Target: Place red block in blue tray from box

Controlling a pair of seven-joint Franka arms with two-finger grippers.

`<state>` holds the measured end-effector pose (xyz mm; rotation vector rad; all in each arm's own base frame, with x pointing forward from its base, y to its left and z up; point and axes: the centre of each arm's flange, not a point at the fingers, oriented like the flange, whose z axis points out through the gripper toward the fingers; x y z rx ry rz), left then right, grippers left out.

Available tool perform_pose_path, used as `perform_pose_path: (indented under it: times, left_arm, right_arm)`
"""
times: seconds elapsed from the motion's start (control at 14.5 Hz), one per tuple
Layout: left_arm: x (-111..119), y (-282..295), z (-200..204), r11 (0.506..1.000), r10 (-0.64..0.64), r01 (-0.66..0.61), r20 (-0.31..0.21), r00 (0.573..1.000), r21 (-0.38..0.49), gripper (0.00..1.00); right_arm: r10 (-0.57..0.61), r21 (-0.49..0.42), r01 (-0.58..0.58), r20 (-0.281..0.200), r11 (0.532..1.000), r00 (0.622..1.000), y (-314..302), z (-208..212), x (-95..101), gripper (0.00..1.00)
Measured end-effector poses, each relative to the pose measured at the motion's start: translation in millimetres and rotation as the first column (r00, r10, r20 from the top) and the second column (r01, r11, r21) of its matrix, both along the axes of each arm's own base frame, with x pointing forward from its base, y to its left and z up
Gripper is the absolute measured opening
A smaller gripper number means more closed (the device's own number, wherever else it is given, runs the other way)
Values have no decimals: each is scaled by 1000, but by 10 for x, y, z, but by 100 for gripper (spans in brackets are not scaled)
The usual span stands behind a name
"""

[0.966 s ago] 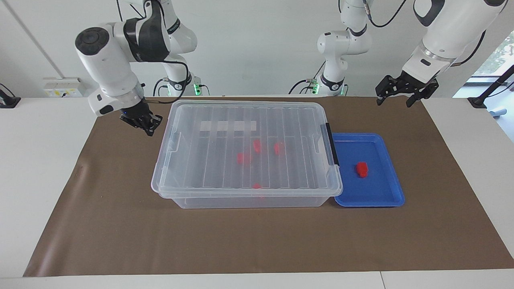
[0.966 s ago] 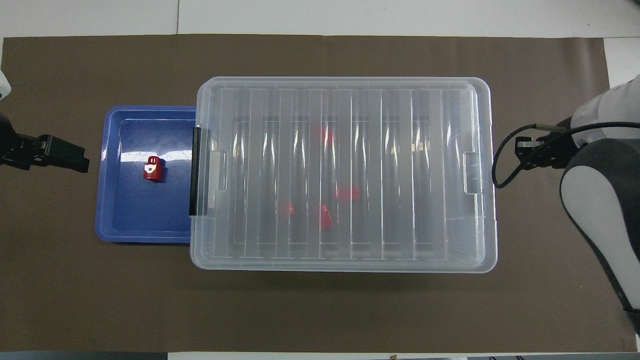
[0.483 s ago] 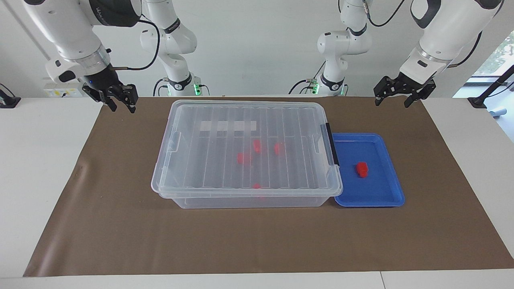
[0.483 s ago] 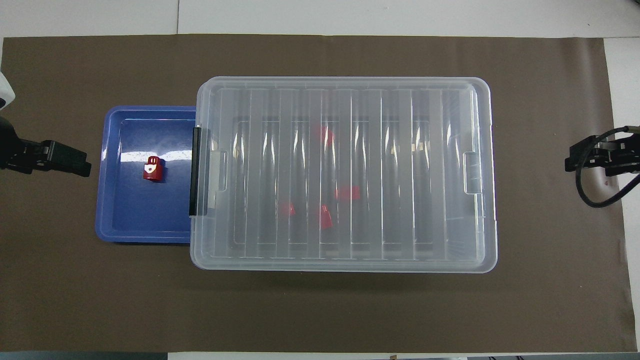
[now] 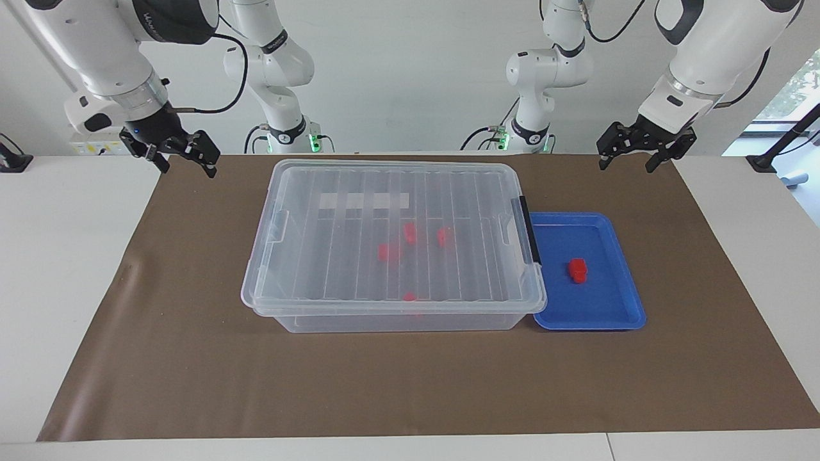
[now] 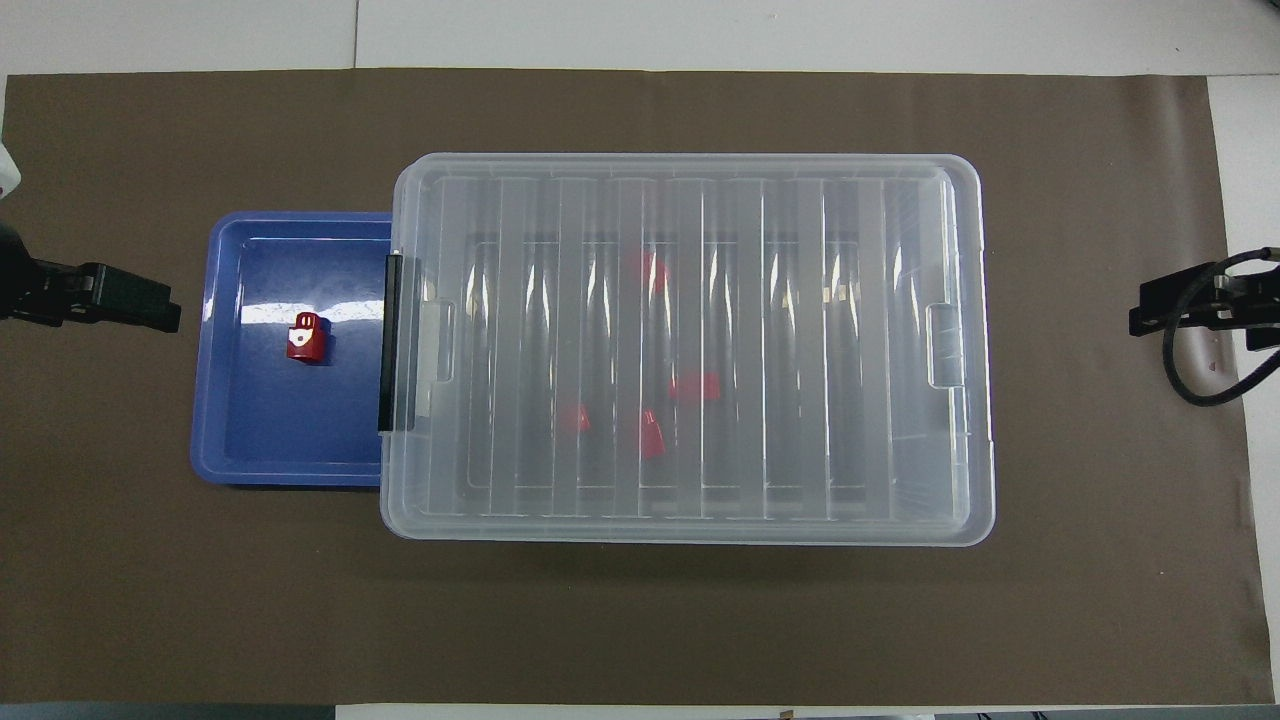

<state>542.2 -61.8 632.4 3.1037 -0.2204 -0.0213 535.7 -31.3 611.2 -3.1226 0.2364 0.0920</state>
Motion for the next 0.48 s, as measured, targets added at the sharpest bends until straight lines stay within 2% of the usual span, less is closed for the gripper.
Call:
perform_pose_path:
  times: [0.48]
  left_arm:
    - [13,-2,-17,1000,0,0,7,1000,-1,100]
  right_arm:
    - [-17,3,17,0,1000,1000,-99,-6,-3,100]
